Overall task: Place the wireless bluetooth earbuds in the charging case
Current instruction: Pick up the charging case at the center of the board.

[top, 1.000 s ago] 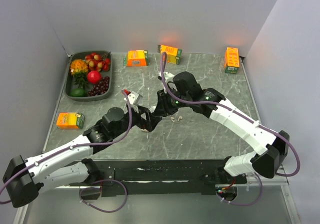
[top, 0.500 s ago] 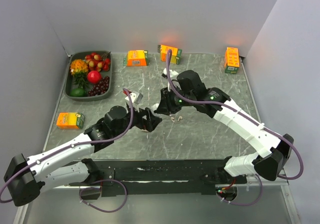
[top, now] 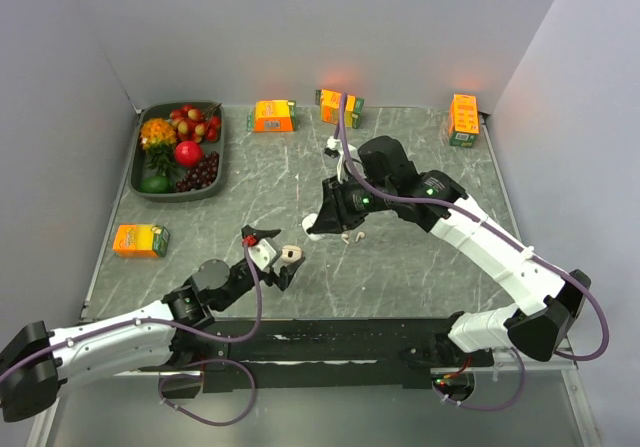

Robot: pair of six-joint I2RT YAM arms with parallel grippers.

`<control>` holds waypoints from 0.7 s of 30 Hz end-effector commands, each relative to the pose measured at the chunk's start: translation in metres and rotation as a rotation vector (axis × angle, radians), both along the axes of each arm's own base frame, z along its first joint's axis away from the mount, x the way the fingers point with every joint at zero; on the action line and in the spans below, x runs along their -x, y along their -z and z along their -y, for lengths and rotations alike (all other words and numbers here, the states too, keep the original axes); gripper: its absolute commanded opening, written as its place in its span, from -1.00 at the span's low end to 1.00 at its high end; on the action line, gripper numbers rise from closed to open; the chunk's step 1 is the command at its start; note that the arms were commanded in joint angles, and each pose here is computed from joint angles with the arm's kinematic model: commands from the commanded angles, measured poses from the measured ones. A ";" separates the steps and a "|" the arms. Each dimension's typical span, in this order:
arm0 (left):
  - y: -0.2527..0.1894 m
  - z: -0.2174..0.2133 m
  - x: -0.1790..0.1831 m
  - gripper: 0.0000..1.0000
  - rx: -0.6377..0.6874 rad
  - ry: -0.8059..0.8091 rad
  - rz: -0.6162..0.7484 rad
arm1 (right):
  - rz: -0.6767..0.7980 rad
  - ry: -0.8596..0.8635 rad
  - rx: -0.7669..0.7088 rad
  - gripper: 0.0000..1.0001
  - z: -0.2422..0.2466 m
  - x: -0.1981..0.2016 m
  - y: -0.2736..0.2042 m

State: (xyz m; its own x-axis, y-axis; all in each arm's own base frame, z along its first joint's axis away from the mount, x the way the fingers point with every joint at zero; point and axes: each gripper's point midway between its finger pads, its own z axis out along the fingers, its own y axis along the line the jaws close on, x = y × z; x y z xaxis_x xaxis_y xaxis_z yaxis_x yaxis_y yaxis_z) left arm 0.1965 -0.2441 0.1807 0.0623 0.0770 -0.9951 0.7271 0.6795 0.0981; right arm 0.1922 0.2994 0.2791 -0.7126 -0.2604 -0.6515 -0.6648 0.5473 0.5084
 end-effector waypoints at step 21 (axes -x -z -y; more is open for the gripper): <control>-0.068 0.037 0.003 0.50 0.011 0.150 0.291 | -0.085 -0.057 0.054 -1.00 -0.025 -0.007 0.025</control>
State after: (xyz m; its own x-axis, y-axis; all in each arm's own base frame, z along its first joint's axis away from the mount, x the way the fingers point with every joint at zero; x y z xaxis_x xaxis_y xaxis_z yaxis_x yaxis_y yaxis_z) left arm 0.1942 -0.2732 0.2291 0.2947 0.0399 -0.9548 0.7638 0.5905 0.2604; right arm 0.1955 0.3112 0.2406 -0.7691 -0.3319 -0.5462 -0.6244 0.5726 0.5313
